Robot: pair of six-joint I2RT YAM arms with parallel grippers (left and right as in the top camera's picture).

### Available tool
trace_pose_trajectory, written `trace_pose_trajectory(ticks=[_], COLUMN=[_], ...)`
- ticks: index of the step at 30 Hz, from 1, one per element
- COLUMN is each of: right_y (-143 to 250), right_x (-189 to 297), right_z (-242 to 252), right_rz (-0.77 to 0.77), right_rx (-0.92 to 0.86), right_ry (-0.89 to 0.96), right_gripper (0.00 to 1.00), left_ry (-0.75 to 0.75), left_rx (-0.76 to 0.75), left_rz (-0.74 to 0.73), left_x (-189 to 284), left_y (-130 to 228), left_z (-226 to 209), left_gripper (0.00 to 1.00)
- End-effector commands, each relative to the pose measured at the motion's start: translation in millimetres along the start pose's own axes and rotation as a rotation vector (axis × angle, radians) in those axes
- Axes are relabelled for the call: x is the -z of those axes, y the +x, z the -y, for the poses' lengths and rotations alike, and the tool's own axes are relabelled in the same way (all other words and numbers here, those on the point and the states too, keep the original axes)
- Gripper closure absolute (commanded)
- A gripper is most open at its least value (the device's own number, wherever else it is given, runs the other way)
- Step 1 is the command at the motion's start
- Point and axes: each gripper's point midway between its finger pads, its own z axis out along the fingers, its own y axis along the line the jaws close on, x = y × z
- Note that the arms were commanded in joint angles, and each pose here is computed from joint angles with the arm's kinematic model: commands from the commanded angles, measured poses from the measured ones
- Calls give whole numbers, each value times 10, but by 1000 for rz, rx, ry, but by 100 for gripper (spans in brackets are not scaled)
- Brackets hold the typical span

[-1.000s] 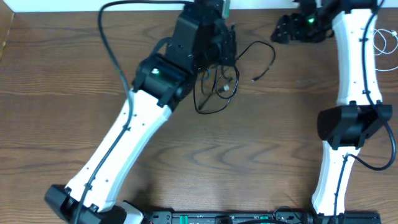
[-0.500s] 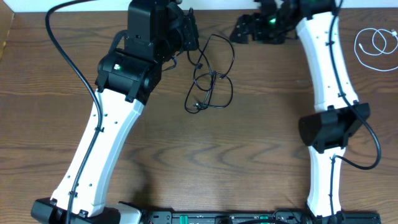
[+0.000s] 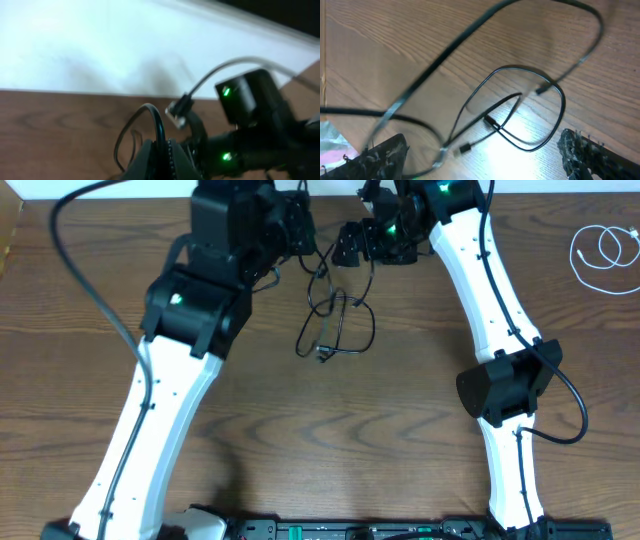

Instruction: Untangle cables

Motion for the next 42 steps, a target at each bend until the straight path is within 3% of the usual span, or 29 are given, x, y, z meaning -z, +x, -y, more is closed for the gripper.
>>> trace_pose_trajectory(ticks=[1, 6, 14, 21, 24, 26, 32, 35, 36, 38, 39, 42], right_y=[1, -20, -352, -184, 92, 361, 550, 532, 515, 470, 401, 244], right_x=[-63, -115, -149, -312, -494, -587, -891, -989, -1009, -1012, -985, -753], right_z=[26, -141, -587, -502, -499, -571, -657, -690, -701, -684, -625, -530], right_rz=[-7, 5, 150, 73, -28, -110, -168, -157, -149, -138, -125, -75], right_rx=[30, 63, 176, 199, 421, 660, 845, 862, 865, 838, 801, 734], right_ry=[4, -31, -152, -133, -136, -183, -199, -202, -201, -179, -141, -116], right_gripper=[7, 9, 12, 15, 23, 24, 24, 45, 71, 92, 99, 99], left_ry=[-87, -81, -88, -100, -110, -109, -118, -125, -130, -137, -145, -165], left_rx=[-15, -11, -11, -11, -10, -11, 5, 3, 3, 2, 2, 0], left_rz=[144, 230, 216, 207, 211, 211, 187, 169, 158, 144, 124, 77], left_x=[309, 373, 367, 364, 367, 367, 358, 353, 349, 346, 342, 331], left_y=[-352, -553, -520, -495, -502, -501, -442, -400, -371, -336, -290, -174], left_z=[-95, -57, -75, -98, -117, -114, -140, -158, -171, -187, -206, -256], left_gripper=[92, 93, 93, 93, 92, 93, 93, 93, 93, 93, 93, 93])
